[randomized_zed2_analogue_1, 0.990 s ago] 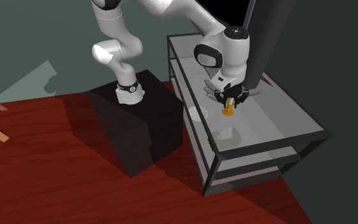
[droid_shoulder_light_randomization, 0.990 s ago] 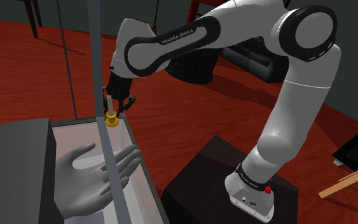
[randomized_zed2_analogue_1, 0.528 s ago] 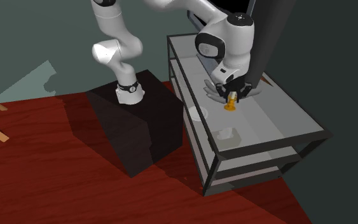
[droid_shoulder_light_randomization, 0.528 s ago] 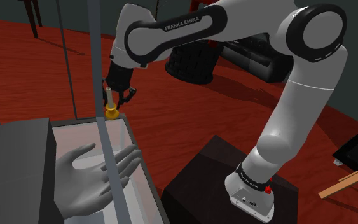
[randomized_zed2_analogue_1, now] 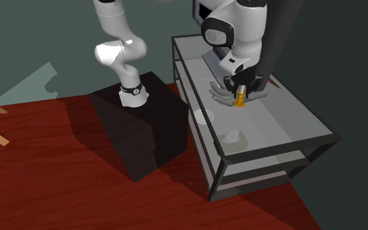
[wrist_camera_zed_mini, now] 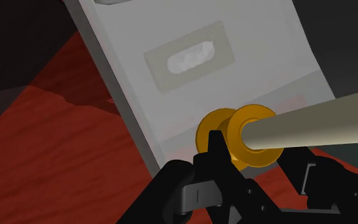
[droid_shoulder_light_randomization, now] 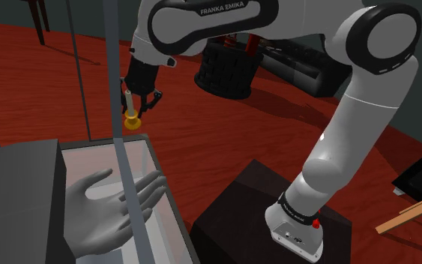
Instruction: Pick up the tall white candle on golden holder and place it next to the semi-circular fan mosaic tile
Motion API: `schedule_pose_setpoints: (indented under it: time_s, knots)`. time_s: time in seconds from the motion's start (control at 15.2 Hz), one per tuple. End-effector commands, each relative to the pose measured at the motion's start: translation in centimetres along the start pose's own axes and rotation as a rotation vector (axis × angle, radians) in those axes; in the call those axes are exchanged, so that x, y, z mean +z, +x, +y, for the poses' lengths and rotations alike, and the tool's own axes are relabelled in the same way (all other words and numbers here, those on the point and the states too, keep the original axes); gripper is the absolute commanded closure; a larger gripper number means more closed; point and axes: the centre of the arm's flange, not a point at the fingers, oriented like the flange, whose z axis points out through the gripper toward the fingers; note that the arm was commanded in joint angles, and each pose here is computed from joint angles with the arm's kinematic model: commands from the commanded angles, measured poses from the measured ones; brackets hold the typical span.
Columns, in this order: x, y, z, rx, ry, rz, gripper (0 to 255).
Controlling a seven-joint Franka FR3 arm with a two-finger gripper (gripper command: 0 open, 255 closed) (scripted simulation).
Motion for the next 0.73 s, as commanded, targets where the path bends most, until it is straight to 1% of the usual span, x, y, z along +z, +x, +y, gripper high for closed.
schedule_pose_setpoints:
  time_s: [0.0, 0.53, 0.59, 0.66]
  knots:
    - [-1.0, -0.3, -0.2, 0.000, 0.000, 0.000, 255]
    - [-5.1, -0.9, -1.0, 0.000, 0.000, 0.000, 255]
    - [-5.2, -0.9, -1.0, 0.000, 0.000, 0.000, 255]
    - [-5.1, -2.1, -0.5, 0.000, 0.000, 0.000, 255]
